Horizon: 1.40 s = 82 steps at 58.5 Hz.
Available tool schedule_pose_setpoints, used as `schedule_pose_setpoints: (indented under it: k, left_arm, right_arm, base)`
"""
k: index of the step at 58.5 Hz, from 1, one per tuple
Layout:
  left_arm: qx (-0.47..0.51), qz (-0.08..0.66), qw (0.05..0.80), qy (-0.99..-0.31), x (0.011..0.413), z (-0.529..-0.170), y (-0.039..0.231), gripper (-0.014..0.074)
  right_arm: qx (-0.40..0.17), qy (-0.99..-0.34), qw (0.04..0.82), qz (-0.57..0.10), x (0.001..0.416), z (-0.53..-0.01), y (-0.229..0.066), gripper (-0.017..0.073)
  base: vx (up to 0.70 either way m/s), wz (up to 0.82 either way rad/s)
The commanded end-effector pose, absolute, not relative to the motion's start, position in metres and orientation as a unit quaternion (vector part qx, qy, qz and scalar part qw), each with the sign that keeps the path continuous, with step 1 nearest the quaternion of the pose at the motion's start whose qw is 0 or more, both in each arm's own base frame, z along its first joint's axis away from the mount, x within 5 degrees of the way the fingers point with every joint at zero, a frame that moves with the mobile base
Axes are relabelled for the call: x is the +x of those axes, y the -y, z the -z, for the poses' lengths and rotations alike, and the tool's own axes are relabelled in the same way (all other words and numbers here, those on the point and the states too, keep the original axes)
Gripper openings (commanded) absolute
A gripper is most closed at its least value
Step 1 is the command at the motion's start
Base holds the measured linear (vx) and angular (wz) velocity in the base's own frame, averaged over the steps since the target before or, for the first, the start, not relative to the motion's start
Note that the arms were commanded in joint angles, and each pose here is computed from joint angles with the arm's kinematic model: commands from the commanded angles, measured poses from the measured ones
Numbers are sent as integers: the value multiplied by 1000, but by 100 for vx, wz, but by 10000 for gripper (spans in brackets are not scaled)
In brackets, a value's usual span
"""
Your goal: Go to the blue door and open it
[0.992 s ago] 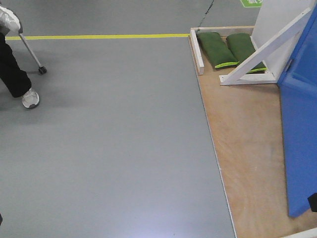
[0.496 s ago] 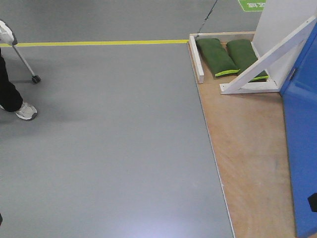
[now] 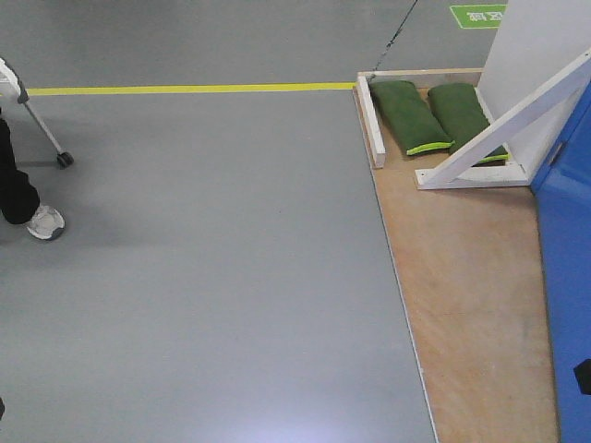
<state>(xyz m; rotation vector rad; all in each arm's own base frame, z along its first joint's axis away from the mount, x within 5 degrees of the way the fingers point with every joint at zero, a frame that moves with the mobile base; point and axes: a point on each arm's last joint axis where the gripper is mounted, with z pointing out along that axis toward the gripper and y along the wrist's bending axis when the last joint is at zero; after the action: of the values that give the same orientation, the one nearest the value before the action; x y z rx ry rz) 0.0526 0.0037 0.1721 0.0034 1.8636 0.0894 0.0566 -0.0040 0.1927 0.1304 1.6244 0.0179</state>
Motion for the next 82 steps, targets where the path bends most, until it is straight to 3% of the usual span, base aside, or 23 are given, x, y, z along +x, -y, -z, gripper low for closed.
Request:
schedule_pose_setpoints:
  k: [1,70,78,82]
  left_arm:
    - [-1,-37,632,-774,54,-180,-4,70]
    - [-1,-37,632,-774,54,-179,-4,70]
    - [-1,-37,632,-774,54,-179,-4,70]
    - [-1,-37,632,-774,54,-179,-4,70]
  right_arm:
    - [51,-696,716,-5,56,-195,4,2]
    - [52,-698,714,-4,56,-194,4,2]
    - [89,-709,700,4,60,-200,8,2]
    - [134,-710,692,0,64,-210,12,2]
  base:
    - [12,1]
    - [5,0]
    - [0,0]
    - [0,0]
